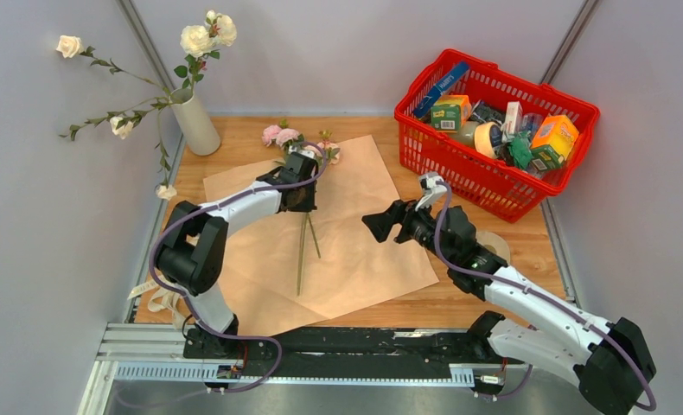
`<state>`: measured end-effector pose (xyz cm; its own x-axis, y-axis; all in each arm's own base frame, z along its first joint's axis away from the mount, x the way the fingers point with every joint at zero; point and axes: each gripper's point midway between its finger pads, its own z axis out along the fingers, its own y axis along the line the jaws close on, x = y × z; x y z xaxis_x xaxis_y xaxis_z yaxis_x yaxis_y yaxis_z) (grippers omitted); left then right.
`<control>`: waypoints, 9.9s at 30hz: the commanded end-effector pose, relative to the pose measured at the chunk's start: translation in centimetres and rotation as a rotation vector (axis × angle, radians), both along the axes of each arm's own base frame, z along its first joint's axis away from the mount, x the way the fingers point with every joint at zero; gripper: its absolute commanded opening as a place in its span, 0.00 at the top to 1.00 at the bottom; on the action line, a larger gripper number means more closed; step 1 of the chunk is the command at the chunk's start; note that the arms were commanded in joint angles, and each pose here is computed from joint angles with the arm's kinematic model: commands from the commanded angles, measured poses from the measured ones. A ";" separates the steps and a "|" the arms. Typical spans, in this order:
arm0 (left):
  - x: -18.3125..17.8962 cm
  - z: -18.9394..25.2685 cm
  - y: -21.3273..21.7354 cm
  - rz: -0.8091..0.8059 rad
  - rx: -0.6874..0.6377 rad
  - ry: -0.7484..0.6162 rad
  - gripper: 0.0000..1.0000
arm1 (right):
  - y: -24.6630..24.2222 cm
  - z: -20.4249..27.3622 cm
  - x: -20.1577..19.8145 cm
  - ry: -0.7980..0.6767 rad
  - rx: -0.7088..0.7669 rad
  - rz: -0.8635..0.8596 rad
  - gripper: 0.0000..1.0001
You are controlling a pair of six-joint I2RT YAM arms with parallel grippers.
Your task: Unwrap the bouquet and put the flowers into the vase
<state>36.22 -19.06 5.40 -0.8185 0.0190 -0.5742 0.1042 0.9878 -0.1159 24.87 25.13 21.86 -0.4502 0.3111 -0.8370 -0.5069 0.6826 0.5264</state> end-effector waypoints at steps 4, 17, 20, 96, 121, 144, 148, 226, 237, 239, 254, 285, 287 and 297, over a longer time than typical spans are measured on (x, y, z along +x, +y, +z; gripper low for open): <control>0.7 5.5 -2.0 -0.012 -0.124 -0.090 1.00 | -0.5 1.6 -0.3 -0.046 0.029 -0.007 0.09; 1.9 27.5 2.2 0.012 -0.179 -0.816 1.00 | -1.4 1.5 0.0 -0.052 0.018 -0.054 0.00; 1.4 33.6 4.3 0.022 -0.122 -1.034 1.00 | -1.7 1.5 -0.1 -0.044 0.017 -0.065 0.00; 24.5 29.5 31.5 0.529 0.476 -1.349 0.97 | -2.1 5.4 3.0 -0.159 -0.063 -0.089 0.00; 14.8 28.6 25.5 0.405 0.067 -1.083 0.38 | -0.1 4.5 1.6 -0.039 0.012 0.011 0.00; -5.9 17.1 10.0 0.111 -0.546 -0.345 0.37 | 6.2 -4.3 6.9 0.224 -0.089 -0.027 0.50; -8.8 15.2 7.4 0.013 -0.570 -0.310 0.37 | 8.2 -6.6 7.8 0.244 -0.148 -0.041 0.52; -6.7 14.3 5.7 0.100 -0.851 -0.422 0.33 | 14.8 -3.4 -2.1 0.144 0.072 0.172 1.00; -7.0 13.9 4.0 0.072 -0.928 -0.408 0.36 | 15.6 -0.4 -6.2 0.097 0.149 0.287 1.00; -7.1 14.0 3.8 0.075 -0.947 -0.413 0.43 | 15.7 -0.2 -6.6 0.097 0.152 0.292 1.00; -6.0 17.6 6.3 0.066 -0.734 -0.592 1.00 | 14.6 -1.5 -7.2 0.077 0.089 0.282 0.53; 6.8 45.1 20.7 0.243 0.272 -1.569 1.00 | 8.4 1.9 -4.6 -0.117 -0.054 0.102 0.00; 8.1 45.3 21.7 0.270 0.290 -1.577 1.00 | 8.8 1.9 -4.4 -0.104 -0.047 0.114 0.00; 12.7 46.6 26.1 0.316 0.354 -1.651 1.00 | 10.6 1.4 -3.3 -0.084 -0.054 0.140 0.00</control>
